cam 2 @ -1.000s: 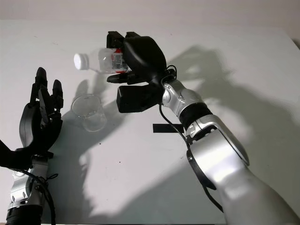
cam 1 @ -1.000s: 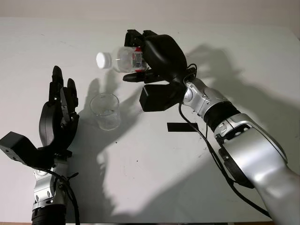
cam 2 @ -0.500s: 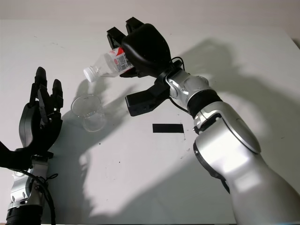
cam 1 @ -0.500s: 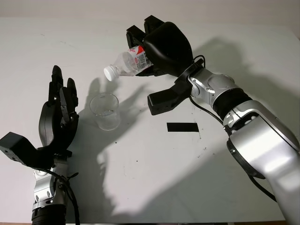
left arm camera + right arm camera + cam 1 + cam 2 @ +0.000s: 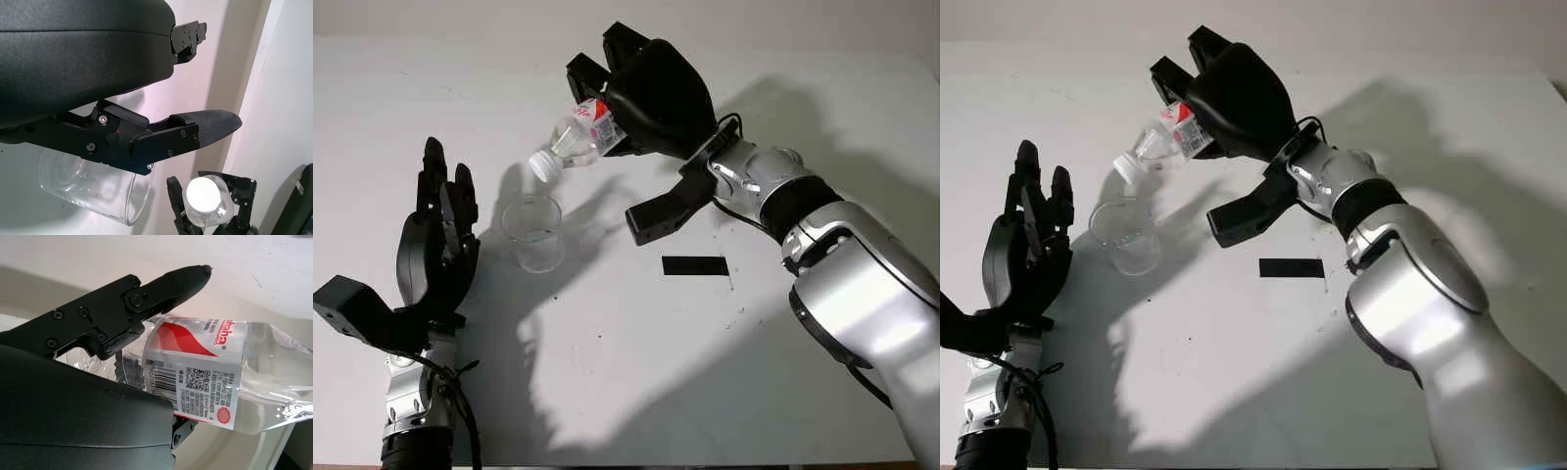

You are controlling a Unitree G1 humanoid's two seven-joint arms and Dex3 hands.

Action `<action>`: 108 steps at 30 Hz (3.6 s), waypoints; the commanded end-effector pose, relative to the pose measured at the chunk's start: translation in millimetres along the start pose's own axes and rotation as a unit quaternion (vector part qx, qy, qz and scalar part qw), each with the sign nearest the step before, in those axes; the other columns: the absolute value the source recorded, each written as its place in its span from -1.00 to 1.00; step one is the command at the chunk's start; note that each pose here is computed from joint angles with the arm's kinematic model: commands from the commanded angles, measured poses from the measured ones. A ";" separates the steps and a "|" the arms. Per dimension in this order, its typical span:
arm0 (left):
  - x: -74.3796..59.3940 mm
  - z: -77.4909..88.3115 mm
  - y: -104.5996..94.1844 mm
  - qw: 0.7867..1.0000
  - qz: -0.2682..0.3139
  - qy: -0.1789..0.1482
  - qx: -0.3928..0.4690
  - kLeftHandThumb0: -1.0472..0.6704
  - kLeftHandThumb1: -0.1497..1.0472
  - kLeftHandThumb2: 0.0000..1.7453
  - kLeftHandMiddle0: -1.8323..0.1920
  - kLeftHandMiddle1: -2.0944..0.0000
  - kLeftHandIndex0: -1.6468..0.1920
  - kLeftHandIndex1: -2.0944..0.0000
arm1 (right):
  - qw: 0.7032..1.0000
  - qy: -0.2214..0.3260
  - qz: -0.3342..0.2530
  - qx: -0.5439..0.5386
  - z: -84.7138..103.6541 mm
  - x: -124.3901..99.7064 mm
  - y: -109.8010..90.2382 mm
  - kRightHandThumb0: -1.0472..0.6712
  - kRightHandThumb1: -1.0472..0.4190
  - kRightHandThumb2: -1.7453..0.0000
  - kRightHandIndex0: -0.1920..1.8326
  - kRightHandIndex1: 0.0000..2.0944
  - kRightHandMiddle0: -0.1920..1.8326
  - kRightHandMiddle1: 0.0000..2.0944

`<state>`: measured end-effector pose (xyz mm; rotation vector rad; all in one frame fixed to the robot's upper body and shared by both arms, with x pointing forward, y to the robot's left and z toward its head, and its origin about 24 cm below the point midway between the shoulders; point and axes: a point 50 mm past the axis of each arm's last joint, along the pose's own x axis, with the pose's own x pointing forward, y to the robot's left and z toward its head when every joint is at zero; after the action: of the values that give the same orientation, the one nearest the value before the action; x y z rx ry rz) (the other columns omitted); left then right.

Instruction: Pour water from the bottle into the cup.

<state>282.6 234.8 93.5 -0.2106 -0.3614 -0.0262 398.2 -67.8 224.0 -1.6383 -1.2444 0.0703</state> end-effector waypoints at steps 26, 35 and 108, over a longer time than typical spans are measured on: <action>1.4 -2.4 -4.5 1.000 0.007 -0.003 0.002 -0.58 1.00 -0.28 1.00 1.00 1.00 1.00 | 0.989 -0.092 -0.065 -0.092 13.7 14.7 -10.6 -0.38 -0.93 0.94 0.38 1.00 -0.36 0.78; 0.6 -2.5 -3.3 1.000 0.007 -0.003 -0.003 -0.58 1.00 -0.29 1.00 1.00 1.00 1.00 | 0.991 -0.083 -0.070 -0.084 11.0 14.7 -12.5 -0.39 -0.95 0.93 0.34 1.00 -0.35 0.77; -7.2 -2.7 4.5 1.000 -0.014 0.019 -0.016 -0.62 1.00 -0.23 1.00 1.00 1.00 1.00 | 0.540 0.405 0.060 0.736 53.3 -175.3 43.8 -0.28 -1.00 0.54 0.12 1.00 -0.26 1.00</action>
<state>281.4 235.2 89.3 -0.2494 -0.3359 -0.0670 320.2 -157.9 86.3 -0.0701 -0.0375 0.3062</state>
